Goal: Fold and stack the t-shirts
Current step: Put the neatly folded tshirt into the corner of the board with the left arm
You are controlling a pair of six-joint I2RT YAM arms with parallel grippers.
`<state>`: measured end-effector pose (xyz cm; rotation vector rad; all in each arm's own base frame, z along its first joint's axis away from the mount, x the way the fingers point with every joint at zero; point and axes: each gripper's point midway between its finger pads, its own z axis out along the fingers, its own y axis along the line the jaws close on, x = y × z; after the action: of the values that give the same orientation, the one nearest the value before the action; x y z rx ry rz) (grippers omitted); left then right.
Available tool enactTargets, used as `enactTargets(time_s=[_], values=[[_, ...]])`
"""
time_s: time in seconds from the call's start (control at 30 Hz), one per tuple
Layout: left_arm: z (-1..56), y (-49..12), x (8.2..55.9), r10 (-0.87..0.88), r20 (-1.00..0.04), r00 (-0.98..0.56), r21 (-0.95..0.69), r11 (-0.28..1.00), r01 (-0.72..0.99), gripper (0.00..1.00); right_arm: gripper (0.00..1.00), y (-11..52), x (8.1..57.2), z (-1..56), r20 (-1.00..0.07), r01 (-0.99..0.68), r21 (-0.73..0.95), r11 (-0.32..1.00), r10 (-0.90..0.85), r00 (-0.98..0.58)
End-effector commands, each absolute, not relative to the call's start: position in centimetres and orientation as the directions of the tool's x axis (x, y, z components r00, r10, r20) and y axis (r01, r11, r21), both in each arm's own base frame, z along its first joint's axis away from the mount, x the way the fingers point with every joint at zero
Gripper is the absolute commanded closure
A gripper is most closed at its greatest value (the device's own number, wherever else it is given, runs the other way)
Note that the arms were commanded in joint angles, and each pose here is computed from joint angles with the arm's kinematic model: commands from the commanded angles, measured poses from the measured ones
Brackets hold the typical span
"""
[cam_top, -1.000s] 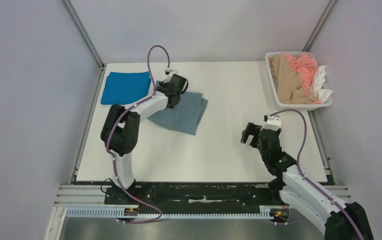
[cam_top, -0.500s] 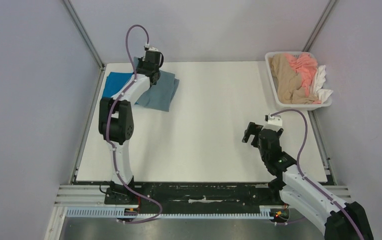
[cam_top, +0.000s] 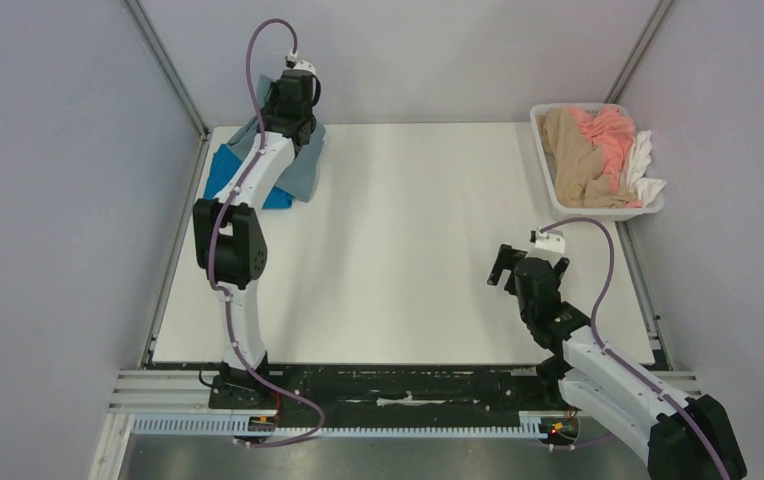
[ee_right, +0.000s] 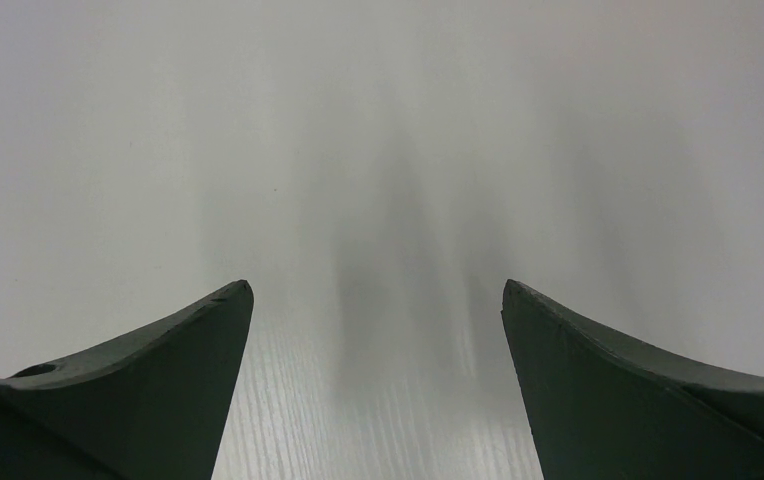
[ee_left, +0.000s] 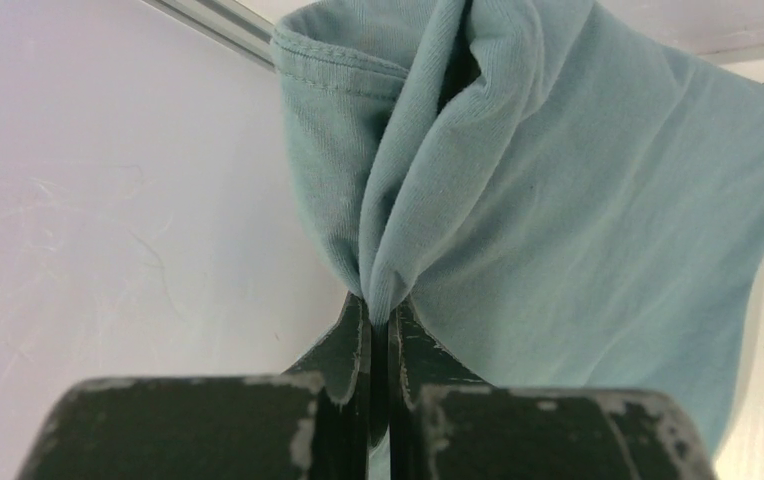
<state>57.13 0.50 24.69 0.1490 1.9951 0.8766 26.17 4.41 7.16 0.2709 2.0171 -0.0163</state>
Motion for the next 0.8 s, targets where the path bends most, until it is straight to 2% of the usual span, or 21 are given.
enactTargets(time_s=[0.0, 0.47, 0.77], values=[[30.5, 1.5, 56.9, 0.445, -0.734, -0.513, 0.643, 0.697, -0.317, 0.98, 0.02, 3.7, 26.5, 7.7, -0.899, 0.237, 0.092, 0.967, 0.183, -0.397], [35.8, 1.4, 55.3, 0.409, -0.804, -0.432, 0.568, 0.745, -0.351, 0.98, 0.02, 3.6, 26.5, 6.7, -0.883, 0.245, 0.061, 0.968, 0.167, -0.440], [36.2, 1.3, 54.5, 0.390, -0.818, -0.423, 0.543, 0.767, -0.342, 0.98, 0.02, 3.2, 26.1, 6.1, -0.872, 0.253, 0.033, 0.967, 0.152, -0.465]])
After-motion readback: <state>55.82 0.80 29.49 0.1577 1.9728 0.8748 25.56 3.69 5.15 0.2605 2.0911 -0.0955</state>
